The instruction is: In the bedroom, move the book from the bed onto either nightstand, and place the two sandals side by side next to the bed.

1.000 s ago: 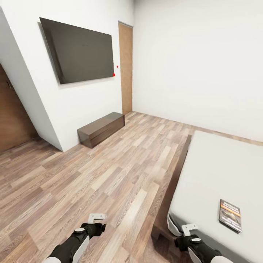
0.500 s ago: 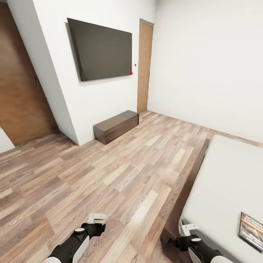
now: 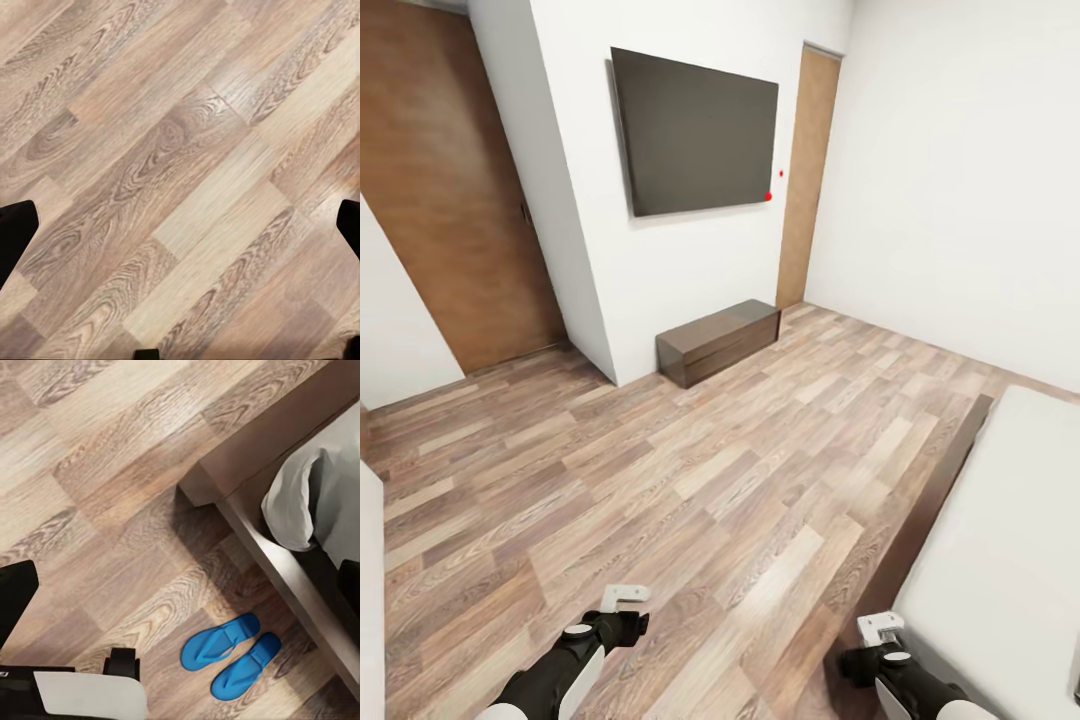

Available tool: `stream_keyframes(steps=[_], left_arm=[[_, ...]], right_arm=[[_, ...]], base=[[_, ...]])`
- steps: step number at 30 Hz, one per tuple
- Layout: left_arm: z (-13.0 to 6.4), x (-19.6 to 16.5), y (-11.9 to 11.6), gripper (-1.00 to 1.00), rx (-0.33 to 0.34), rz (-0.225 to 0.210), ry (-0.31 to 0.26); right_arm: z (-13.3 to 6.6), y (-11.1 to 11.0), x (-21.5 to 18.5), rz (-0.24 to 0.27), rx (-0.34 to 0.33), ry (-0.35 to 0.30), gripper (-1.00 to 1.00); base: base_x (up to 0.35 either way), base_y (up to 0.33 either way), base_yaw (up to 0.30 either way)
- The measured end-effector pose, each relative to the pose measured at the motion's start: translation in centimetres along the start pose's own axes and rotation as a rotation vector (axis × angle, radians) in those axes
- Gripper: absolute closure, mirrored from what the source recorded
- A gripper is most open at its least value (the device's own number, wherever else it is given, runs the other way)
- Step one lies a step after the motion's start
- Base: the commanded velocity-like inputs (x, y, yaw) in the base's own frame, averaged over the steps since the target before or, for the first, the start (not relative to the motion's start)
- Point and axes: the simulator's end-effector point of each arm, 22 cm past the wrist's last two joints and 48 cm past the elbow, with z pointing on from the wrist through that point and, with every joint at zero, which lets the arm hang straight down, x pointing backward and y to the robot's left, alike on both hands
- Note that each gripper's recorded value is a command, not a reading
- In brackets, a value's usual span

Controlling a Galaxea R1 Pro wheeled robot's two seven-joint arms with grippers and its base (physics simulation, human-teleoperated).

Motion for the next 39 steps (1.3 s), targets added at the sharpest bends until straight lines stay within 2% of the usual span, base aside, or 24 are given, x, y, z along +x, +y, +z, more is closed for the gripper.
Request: stream_keyframes(steps=[32, 39], left_arm=[[0.5, 1.1, 0.0, -1.00, 0.000, -0.001, 0.022], [0.6, 1.2, 0.0, -1.00, 0.000, -0.001, 0.025]], right_arm=[[0.5, 0.2, 1.0, -0.002, -0.003, 0.021, -1.00], [0.6, 0.2, 1.2, -0.002, -0.004, 0.025, -1.00]], base=[[0.000, 0.000, 0.282], [0.050, 0.000, 0.180]])
